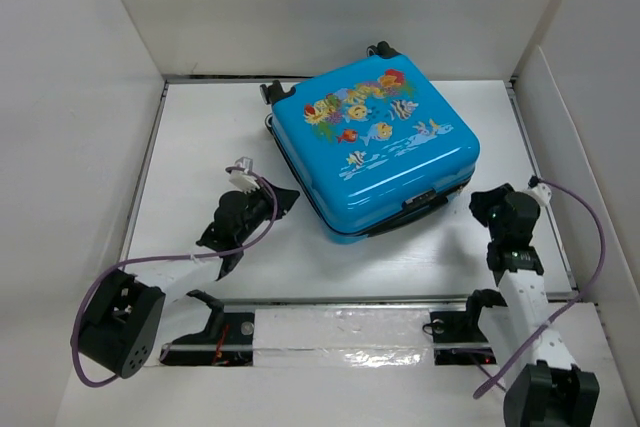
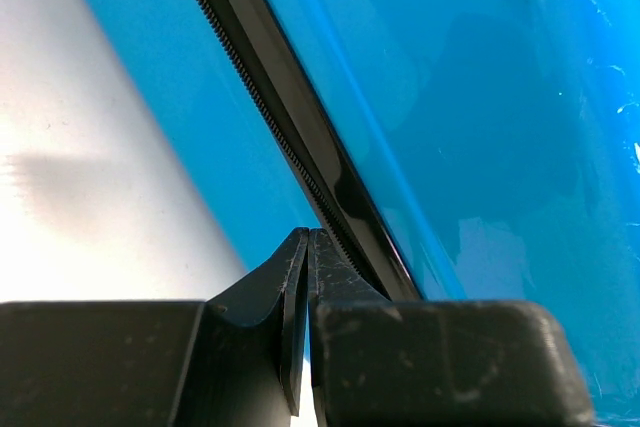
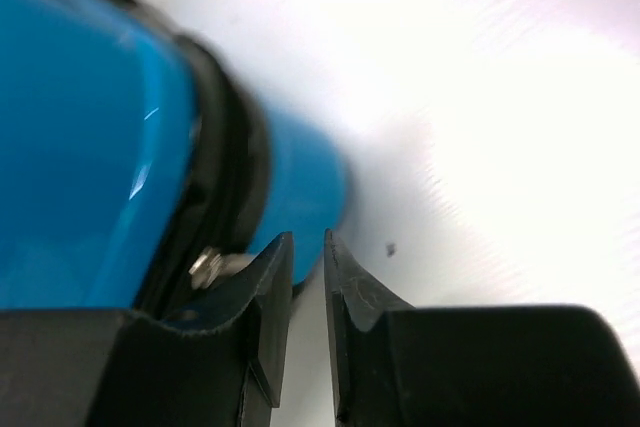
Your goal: Pack the luggage
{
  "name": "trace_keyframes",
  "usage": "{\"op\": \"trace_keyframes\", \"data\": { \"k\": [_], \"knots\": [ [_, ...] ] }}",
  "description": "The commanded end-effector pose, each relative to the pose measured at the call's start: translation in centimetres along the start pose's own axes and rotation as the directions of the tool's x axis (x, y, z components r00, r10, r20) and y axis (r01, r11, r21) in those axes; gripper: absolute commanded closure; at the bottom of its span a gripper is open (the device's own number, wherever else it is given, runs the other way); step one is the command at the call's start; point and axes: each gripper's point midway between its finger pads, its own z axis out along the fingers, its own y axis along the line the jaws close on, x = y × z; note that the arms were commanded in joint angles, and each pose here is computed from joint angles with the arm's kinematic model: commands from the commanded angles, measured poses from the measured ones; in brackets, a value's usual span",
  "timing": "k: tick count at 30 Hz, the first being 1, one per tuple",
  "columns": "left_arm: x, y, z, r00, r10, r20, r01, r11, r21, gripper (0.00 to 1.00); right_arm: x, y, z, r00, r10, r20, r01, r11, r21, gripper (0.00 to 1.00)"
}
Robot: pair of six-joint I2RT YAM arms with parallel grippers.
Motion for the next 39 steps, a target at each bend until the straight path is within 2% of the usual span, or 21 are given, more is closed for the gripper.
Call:
{"op": "trace_keyframes", "data": {
  "k": [1, 2, 4, 5, 6, 11, 12, 15, 22, 26, 31, 36, 39],
  "knots": [
    [-0.3, -0.3, -0.3, 1.0, 0.021, 0.02, -0.021, 1.0, 0.022, 1.0, -4.4, 0.2, 1.9, 0.993, 0.04, 0.11, -0.046, 0.998, 0.045, 0.76],
    [-0.3, -0.3, -0.4, 1.0, 0.02, 0.022, -0.02, 0.999, 0.026, 1.0, -6.0, 1.0, 2.6, 0.986, 0.05, 0.161, -0.052, 0.999, 0.012, 0.77],
    [-0.3, -0.5, -0.4, 1.0, 0.016, 0.021, -0.017, 0.999, 0.037, 1.0, -6.1, 1.9, 4.1, 0.989, 0.059, 0.135, -0.053, 0.997, -0.05, 0.77],
    [-0.2, -0.5, -0.5, 1.0, 0.015, 0.019, -0.015, 0.999, 0.039, 1.0, -5.1, 0.8, 5.9, 0.995, 0.068, 0.07, -0.066, 0.998, -0.022, 0.77],
    [-0.1, -0.5, -0.5, 1.0, 0.015, 0.015, -0.015, 0.999, 0.042, 1.0, -5.6, 2.8, 6.5, 0.998, 0.059, 0.034, -0.055, 0.994, -0.091, 0.77],
    [0.6, -0.1, -0.4, 1.0, 0.001, -0.007, 0.0, 0.999, 0.034, 1.0, -4.4, 3.0, 9.9, 0.996, 0.073, -0.043, -0.078, 0.988, -0.133, 0.77],
    [0.6, -0.1, -0.4, 1.0, -0.004, -0.009, 0.004, 0.999, 0.031, 1.0, -3.1, 2.7, 10.5, 0.992, 0.091, -0.089, -0.102, 0.986, -0.133, 0.77],
    [1.1, 0.1, -0.1, 0.999, -0.014, -0.03, 0.015, 0.999, 0.033, 1.0, -1.3, 2.4, 11.4, 0.985, 0.108, -0.131, -0.129, 0.978, -0.165, 0.77],
    [1.5, 0.4, 0.5, 0.998, -0.031, -0.049, 0.032, 0.999, 0.02, 1.0, 2.4, 4.7, 11.1, 0.955, 0.136, -0.263, -0.212, 0.935, -0.284, 0.77],
    [1.6, 0.6, 0.5, 0.998, -0.04, -0.05, 0.04, 0.999, 0.01, 1.0, 4.7, 7.6, 10.4, 0.938, 0.135, -0.319, -0.247, 0.906, -0.343, 0.77],
    [2.2, 1.8, 0.4, 0.997, -0.051, -0.052, 0.05, 0.998, -0.025, 1.0, 6.0, 11.0, 10.4, 0.901, 0.205, -0.381, -0.36, 0.845, -0.396, 0.78],
    [2.1, 2.0, 0.5, 0.998, -0.049, -0.043, 0.047, 0.998, -0.039, 1.0, 5.3, 10.6, 11.0, 0.902, 0.237, -0.362, -0.383, 0.827, -0.412, 0.77],
    [1.9, 2.0, 0.3, 0.998, -0.046, -0.035, 0.045, 0.998, -0.038, 1.0, 4.3, 8.0, 10.5, 0.913, 0.261, -0.312, -0.373, 0.846, -0.381, 0.74]
  ]
}}
